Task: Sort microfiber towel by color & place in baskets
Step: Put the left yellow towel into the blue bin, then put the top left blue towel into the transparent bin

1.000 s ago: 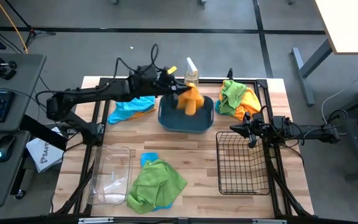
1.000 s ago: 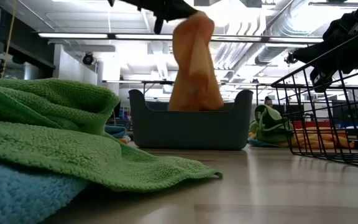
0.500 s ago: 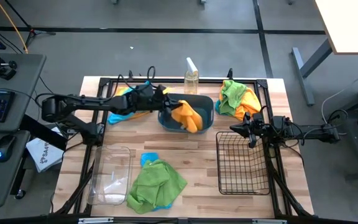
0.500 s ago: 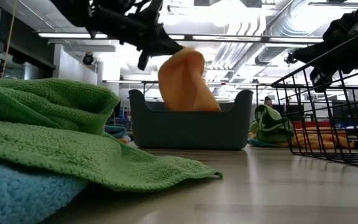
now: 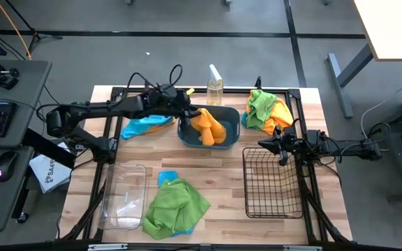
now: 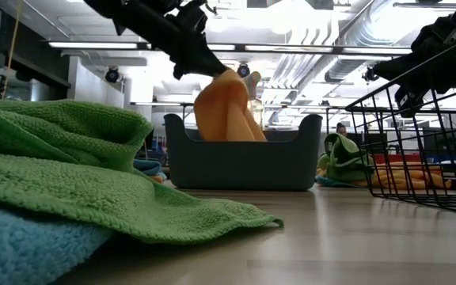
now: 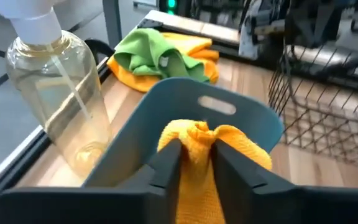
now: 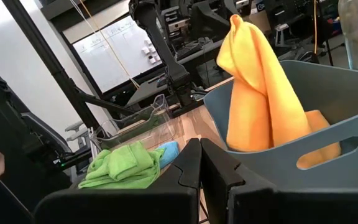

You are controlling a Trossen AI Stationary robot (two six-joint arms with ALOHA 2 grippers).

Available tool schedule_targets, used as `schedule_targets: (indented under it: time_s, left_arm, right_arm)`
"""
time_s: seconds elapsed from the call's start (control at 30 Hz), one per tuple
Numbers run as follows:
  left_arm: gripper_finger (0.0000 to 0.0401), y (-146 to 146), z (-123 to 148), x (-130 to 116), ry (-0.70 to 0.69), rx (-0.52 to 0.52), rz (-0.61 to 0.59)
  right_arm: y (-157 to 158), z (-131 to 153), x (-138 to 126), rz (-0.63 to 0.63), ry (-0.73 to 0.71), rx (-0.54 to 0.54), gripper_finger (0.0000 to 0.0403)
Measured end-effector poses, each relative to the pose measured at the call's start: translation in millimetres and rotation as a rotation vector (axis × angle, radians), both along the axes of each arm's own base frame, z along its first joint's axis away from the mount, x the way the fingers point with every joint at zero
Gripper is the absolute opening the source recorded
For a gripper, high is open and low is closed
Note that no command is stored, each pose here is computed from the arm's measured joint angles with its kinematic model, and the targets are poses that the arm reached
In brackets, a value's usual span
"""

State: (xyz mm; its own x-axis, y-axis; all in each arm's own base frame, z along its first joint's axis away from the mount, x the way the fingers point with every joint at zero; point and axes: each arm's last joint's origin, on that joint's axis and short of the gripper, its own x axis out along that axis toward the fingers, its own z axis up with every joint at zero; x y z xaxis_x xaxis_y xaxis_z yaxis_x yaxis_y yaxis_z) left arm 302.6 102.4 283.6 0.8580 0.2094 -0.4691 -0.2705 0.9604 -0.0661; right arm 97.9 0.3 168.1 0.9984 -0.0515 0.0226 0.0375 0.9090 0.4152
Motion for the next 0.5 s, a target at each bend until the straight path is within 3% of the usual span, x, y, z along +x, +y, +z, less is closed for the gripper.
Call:
schedule_targets:
  time_s: [0.27, 0.4, 0.5]
  left_arm:
    - [0.0193, 2.1, 34.1, 0.1, 0.056, 0.032, 0.053]
    - [0.0215, 1.7, 49.1, -4.7, 0.122, 0.030, 0.084]
    - [0.0218, -0.8, 48.2, -12.2, 0.229, -0.028, 0.105]
  right_arm:
    - [0.0, 0.0, 0.0, 0.000, 0.000, 0.002, 0.0000]
    - [0.0, 0.0, 0.0, 0.000, 0.000, 0.002, 0.0000]
    - [0.0, 0.0, 0.0, 0.000, 0.000, 0.000, 0.0000]
